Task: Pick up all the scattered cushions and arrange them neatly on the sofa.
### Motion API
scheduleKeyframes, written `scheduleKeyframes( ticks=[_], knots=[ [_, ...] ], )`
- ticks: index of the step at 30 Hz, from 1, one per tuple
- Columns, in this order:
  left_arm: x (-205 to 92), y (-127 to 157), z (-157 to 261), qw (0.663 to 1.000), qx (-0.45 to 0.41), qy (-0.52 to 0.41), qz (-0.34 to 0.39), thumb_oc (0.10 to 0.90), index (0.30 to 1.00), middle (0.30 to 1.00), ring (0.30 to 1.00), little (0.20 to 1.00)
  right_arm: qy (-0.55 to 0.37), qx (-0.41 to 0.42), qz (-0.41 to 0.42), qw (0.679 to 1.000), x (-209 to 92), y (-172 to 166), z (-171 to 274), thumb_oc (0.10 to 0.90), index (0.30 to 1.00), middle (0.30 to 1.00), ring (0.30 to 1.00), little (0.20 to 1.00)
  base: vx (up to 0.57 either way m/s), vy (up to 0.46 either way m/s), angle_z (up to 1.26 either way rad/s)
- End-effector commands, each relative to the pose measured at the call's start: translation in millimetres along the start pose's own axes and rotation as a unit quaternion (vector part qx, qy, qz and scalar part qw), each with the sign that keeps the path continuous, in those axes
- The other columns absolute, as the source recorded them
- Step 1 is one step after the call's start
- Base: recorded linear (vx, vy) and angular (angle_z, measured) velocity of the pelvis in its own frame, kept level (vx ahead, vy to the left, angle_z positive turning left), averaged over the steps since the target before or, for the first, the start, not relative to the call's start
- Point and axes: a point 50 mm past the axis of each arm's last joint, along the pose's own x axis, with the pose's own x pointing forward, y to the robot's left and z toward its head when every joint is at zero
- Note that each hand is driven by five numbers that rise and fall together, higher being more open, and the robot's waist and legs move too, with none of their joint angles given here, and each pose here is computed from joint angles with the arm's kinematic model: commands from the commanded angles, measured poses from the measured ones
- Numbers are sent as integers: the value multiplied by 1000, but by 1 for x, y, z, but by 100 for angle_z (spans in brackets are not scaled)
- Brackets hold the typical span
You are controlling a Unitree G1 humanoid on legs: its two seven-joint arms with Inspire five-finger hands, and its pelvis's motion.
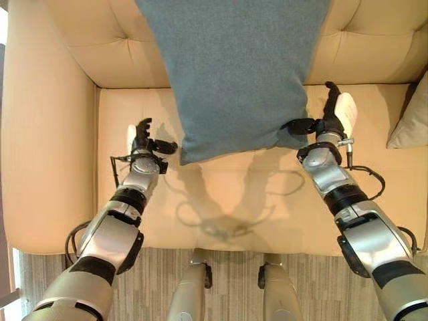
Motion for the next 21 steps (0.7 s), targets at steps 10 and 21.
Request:
scheduleKeyframes(
  ticks=[10,21],
  knots=[
    [-57,51,-74,981,-190,-44,15,800,900,900,900,900,62,375,-163,911,-66,-64,-94,800,900,900,900,900,89,-26,-2],
    [-138,53,-209,973,-142,181,33,800,900,900,900,900,245,304,-185,902,-118,-95,-210,800,900,900,900,900,75,4,4]
  ],
)
